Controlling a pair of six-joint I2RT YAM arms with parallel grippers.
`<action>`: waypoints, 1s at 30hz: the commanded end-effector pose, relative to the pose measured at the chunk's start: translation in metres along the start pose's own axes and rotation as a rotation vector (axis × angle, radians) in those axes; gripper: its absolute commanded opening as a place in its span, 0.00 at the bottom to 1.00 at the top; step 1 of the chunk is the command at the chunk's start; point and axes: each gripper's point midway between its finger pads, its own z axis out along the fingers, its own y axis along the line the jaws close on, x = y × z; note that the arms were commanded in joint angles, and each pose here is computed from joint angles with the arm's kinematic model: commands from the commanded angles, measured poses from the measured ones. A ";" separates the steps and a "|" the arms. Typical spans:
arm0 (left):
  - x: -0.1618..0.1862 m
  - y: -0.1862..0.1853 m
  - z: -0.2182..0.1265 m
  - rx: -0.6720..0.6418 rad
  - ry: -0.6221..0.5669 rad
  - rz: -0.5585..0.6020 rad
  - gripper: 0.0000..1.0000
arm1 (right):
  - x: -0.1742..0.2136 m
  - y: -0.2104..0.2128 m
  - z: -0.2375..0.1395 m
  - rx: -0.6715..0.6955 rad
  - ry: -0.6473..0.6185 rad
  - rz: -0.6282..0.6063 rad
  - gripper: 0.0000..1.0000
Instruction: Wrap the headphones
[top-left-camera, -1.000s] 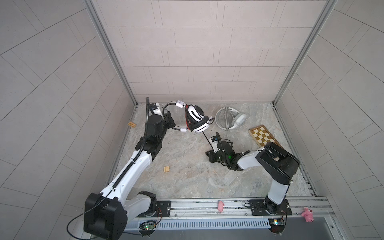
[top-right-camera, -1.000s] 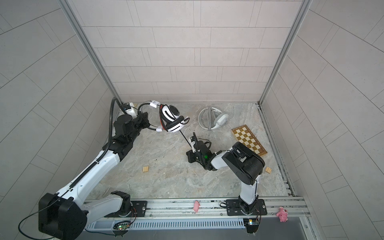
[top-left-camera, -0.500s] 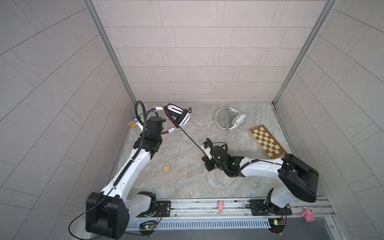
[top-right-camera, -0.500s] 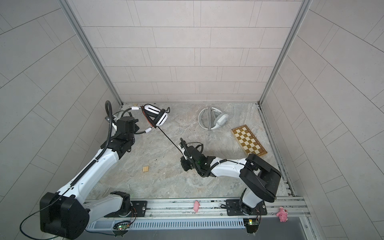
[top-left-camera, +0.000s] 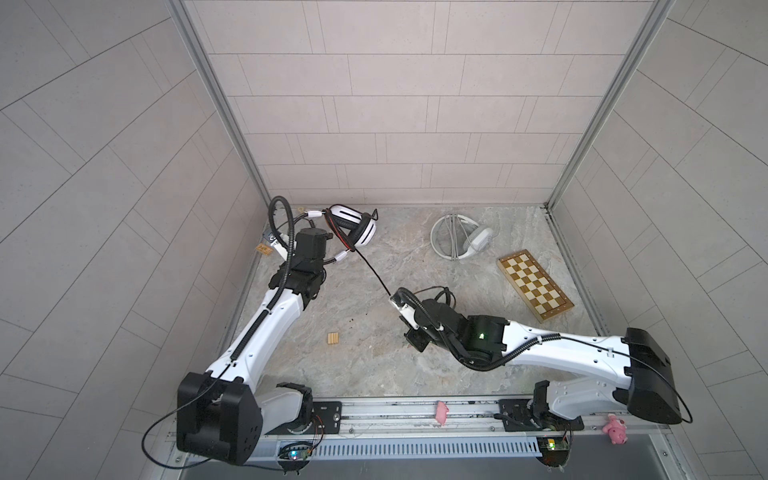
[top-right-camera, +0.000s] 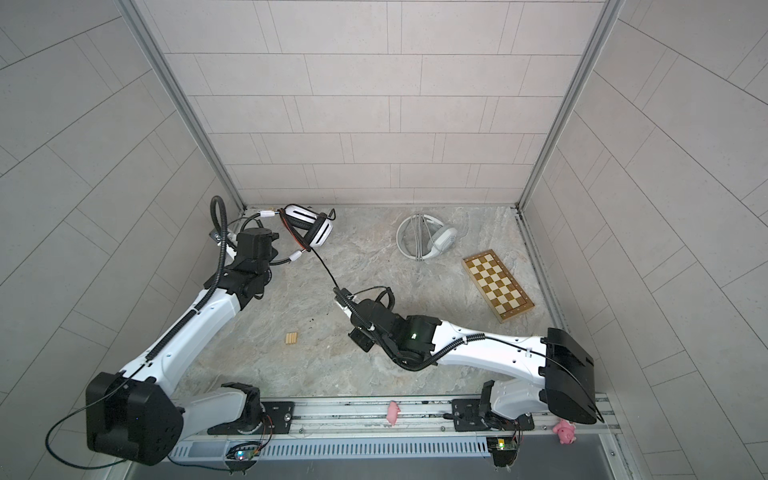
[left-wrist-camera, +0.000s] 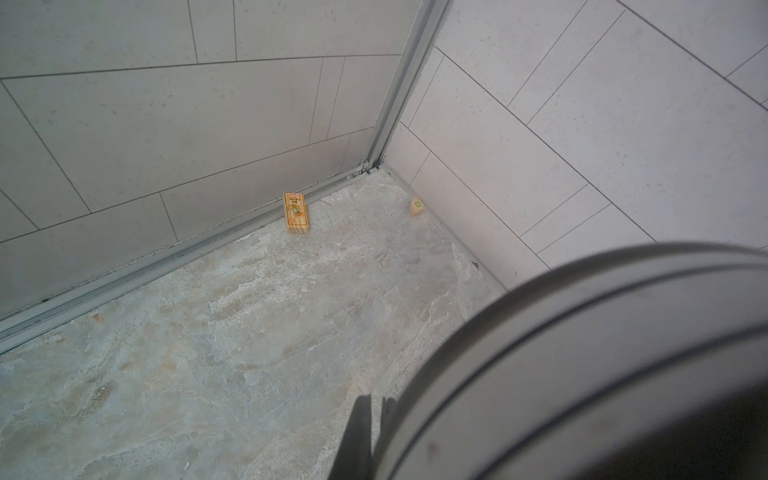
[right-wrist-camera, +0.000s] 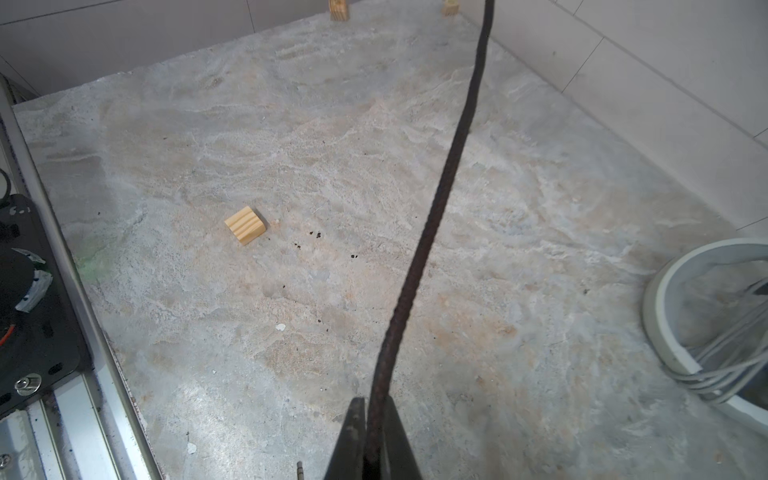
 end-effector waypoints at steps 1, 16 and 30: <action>-0.024 -0.030 -0.005 0.099 -0.036 -0.112 0.00 | -0.020 -0.017 -0.025 0.059 -0.035 -0.058 0.09; 0.039 -0.125 -0.023 0.359 0.111 0.317 0.00 | -0.133 -0.077 -0.089 0.195 -0.203 -0.127 0.07; 0.141 -0.209 -0.106 0.895 0.372 0.714 0.00 | -0.142 -0.150 -0.100 0.395 -0.171 -0.128 0.07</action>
